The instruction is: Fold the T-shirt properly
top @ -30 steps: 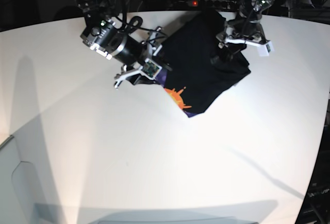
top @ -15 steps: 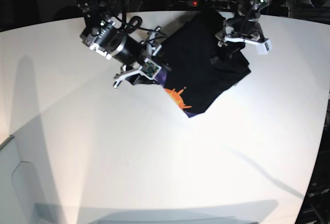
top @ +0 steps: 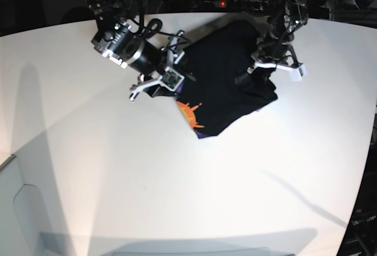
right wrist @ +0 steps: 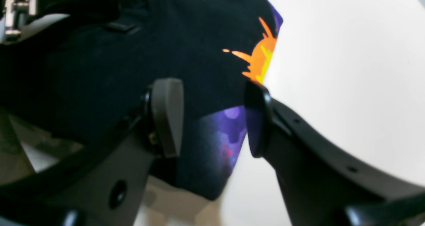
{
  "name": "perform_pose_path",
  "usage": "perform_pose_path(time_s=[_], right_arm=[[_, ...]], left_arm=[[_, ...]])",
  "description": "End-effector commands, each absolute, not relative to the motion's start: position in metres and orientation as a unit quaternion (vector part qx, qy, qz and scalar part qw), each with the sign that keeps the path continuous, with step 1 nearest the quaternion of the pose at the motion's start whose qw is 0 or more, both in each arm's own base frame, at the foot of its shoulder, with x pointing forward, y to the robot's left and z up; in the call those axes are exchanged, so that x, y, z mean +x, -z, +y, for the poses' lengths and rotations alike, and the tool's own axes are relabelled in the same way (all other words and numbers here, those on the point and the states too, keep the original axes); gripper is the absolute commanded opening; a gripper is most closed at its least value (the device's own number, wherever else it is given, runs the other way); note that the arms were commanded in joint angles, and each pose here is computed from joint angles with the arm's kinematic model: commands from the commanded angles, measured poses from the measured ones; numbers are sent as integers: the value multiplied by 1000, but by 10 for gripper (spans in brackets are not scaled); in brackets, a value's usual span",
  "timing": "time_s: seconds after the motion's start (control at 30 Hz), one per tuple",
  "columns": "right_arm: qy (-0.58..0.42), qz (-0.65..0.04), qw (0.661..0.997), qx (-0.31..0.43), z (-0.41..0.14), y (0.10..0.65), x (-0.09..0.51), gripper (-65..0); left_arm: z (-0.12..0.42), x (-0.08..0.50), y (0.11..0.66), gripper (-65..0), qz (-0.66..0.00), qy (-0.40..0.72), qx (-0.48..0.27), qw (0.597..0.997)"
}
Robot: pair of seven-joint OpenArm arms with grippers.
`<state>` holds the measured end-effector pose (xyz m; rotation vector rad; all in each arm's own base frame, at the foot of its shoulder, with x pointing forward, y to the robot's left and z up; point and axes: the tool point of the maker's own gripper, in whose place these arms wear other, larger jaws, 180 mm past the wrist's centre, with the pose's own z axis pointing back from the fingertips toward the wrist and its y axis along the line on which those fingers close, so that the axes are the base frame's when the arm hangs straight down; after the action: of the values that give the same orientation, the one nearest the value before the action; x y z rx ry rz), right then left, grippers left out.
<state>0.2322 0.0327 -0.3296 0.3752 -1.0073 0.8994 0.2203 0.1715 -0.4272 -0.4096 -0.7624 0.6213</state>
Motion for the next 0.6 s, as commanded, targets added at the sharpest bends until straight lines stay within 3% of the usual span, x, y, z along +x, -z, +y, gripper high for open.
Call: perform_pose_path(time_s=[0.0,0.03,0.57], right_arm=[[-414,-485,749,180,37,316,236,-344],[-413,-486,749,180,37,315,236,-344],[-369,-505,771,124,-11,309,267,-344]], left_arm=[[169,222,432,-617,-345,-280,-190,876],[165,226,433,-649,-342,-268,-192,880],[130,296,376,-640,-413,-166,-233,865]])
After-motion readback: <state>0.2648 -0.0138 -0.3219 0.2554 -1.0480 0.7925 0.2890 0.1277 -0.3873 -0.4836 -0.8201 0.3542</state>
